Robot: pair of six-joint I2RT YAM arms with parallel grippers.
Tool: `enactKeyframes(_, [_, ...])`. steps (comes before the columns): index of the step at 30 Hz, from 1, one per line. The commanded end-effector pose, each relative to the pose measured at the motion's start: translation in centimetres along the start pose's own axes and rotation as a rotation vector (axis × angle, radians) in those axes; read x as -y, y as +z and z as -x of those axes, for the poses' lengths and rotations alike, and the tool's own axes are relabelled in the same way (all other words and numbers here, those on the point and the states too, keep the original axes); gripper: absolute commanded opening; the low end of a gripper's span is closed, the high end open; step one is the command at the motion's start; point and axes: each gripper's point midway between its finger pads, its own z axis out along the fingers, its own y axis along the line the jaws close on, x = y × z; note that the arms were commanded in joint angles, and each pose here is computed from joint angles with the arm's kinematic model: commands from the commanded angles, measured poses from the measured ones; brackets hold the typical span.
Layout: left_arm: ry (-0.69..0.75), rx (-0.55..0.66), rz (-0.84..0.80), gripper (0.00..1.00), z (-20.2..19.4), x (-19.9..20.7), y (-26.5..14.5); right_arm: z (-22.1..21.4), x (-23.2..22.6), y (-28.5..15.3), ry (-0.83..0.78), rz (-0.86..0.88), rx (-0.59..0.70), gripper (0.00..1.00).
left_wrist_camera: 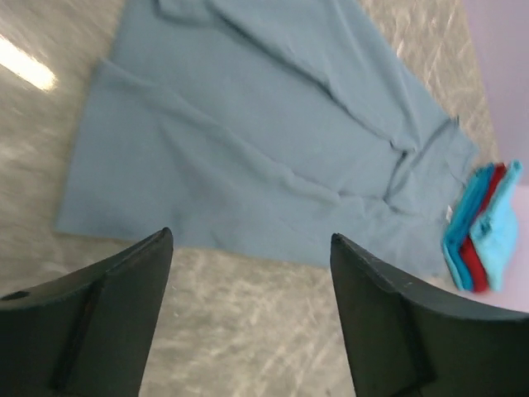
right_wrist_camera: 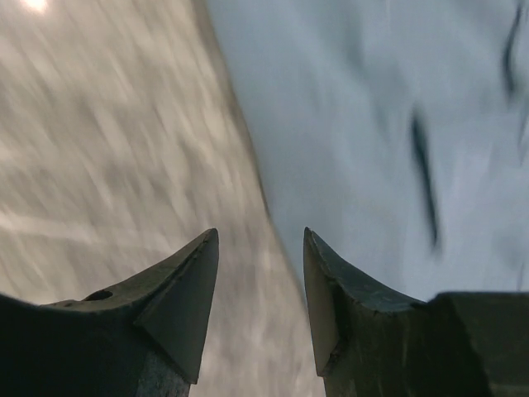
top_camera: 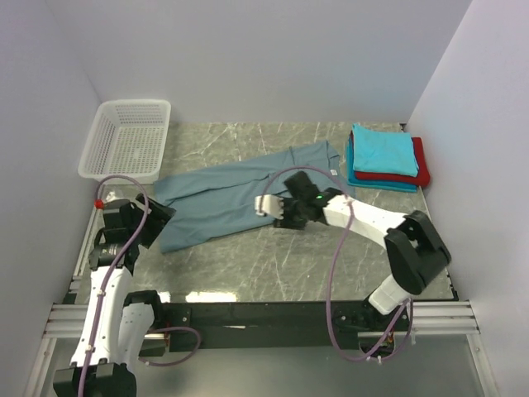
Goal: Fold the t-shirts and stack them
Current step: Fold the tshirt
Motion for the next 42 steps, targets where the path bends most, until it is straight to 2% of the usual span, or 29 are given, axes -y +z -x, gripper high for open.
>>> enactKeyframes(1, [-0.094,-0.156,-0.103,0.8,-3.2,1.2,0.9,-3.2,1.9,-2.4,0.004,-0.097,-0.035,0.53])
enactKeyframes(3, [-0.173,-0.246,-0.045,0.74,-5.8,-0.7,1.8,-5.7,2.0,-3.0,0.027,-0.115,-0.06,0.53])
enactKeyframes(7, [-0.272,-0.257,0.166,0.73,-7.5,-4.8,2.1,-9.6,2.6,-3.6,0.022,-0.139,-0.12,0.53])
enactKeyframes(8, [-0.305,-0.227,0.213,0.73,-7.5,-5.8,2.3,-10.2,2.8,-3.6,0.02,-0.148,-0.123,0.53])
enactKeyframes(14, [-0.374,-0.101,0.259,0.67,-5.9,-7.0,3.2,-14.8,4.7,-4.2,0.037,-0.186,-0.197,0.53])
enactKeyframes(18, [-0.422,-0.099,0.357,0.67,-6.4,-8.6,4.6,-16.0,6.1,-4.3,0.065,-0.201,-0.208,0.53])
enactKeyframes(22, [-0.447,-0.107,0.38,0.64,-6.7,-9.1,5.7,-17.1,6.4,-4.6,0.071,-0.206,-0.216,0.53])
enactKeyframes(23, [-0.444,-0.11,0.386,0.59,-6.7,-9.2,5.8,-17.5,6.5,-5.0,0.08,-0.212,-0.215,0.53])
enactKeyframes(28, [-0.431,-0.052,0.443,0.5,-6.2,-10.6,5.2,-18.0,6.9,-5.8,0.093,-0.225,-0.198,0.53])
enactKeyframes(31, [-0.42,-0.011,0.439,0.35,-5.7,-11.0,5.1,-18.1,7.4,-6.2,0.101,-0.23,-0.189,0.53])
enactKeyframes(32, [-0.417,0.004,0.452,0.27,-5.7,-11.5,5.1,-18.3,7.2,-6.2,0.102,-0.22,-0.189,0.53])
enactKeyframes(34, [-0.409,0.018,0.459,0.19,-5.5,-11.8,5.4,-18.6,7.0,-6.7,0.061,-0.195,-0.179,0.53])
enactKeyframes(36, [-0.401,0.015,0.471,0.02,-5.7,-12.3,5.7,-18.0,6.1,-6.9,0.022,-0.146,-0.118,0.54])
enactKeyframes(39, [-0.4,0.003,0.458,0.0,-5.9,-12.2,5.9,-18.4,6.4,-7.6,-0.079,-0.136,-0.088,0.55])
enactKeyframes(42, [-0.399,0.025,0.444,0.0,-5.3,-11.9,5.7,-18.7,7.1,-7.7,-0.103,-0.112,-0.093,0.55])
